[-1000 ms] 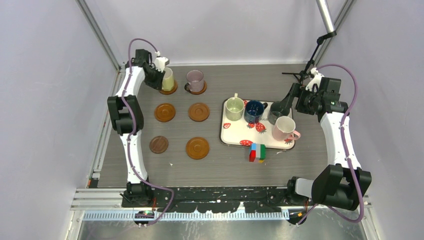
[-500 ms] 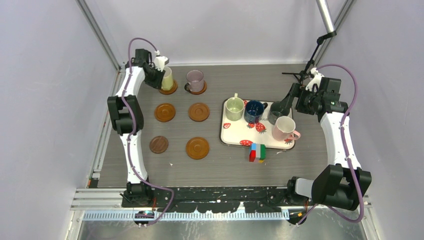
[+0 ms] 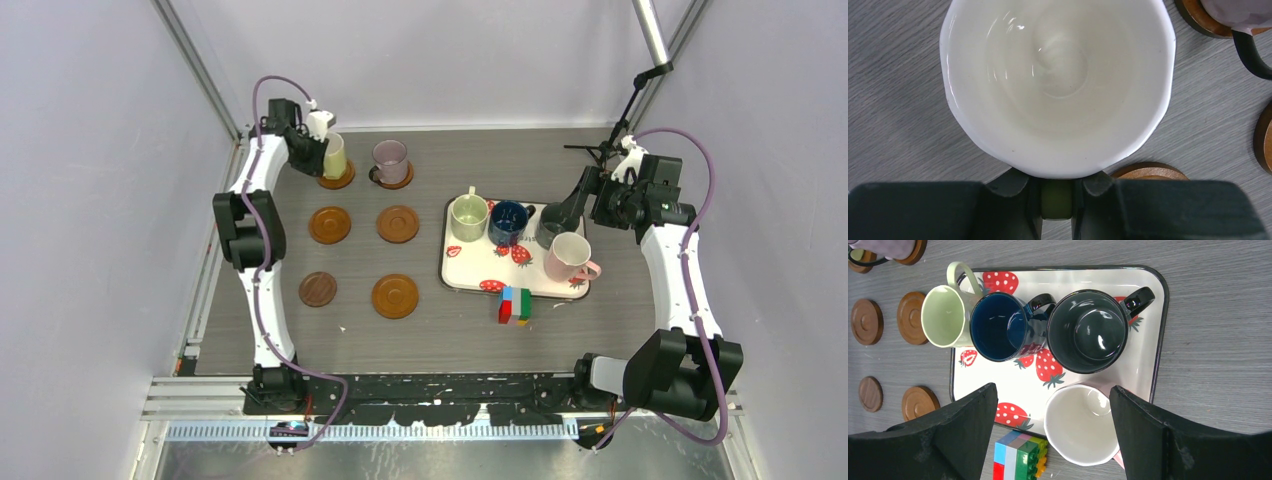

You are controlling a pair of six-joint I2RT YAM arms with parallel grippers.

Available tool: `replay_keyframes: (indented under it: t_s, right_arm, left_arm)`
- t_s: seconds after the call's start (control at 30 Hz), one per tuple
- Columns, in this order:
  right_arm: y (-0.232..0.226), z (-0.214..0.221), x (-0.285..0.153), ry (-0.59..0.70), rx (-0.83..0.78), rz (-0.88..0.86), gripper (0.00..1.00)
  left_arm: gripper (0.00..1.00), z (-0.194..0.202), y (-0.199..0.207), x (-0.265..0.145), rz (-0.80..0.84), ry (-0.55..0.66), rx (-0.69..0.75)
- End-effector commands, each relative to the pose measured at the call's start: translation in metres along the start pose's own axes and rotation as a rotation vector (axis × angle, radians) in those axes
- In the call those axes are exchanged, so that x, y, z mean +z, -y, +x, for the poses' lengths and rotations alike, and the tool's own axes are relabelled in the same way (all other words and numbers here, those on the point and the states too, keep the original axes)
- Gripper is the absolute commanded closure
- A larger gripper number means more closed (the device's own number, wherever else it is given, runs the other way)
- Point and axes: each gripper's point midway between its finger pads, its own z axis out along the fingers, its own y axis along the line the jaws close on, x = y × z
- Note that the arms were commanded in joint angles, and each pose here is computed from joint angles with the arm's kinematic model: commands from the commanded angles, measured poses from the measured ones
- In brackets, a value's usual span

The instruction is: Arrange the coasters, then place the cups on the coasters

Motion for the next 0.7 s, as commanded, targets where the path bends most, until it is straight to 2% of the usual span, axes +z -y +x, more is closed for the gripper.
replay_keyframes:
  t_s: [0.0, 0.27, 0.37, 0.47, 0.67]
  right_arm:
    - [0.001, -0.003, 0.000, 0.014, -0.011, -0.005, 0.13]
    - [0.001, -0.002, 0.001, 0.012, -0.011, -0.006, 0.14]
    - [0.000, -0.003, 0.000, 0.014, -0.010, -0.008, 0.14]
    - [0.000, -0.003, 0.000, 0.016, -0.012, -0.007, 0.13]
    - [0.000, -0.004, -0.001, 0.020, -0.012, -0.006, 0.14]
  left_arm:
    - [0.80, 0.001, -0.001, 0.007, -0.006, 0.024, -0.005]
    - [0.80, 0.003, 0.006, 0.003, 0.019, 0.028, -0.008]
    - [0.74, 0.002, 0.006, 0.001, 0.019, 0.029, -0.006]
    - [0.60, 0.001, 0.007, -0.001, 0.020, 0.028, -0.006]
    - [0.46, -0.006, 0.003, -0.012, 0.003, 0.046, -0.004]
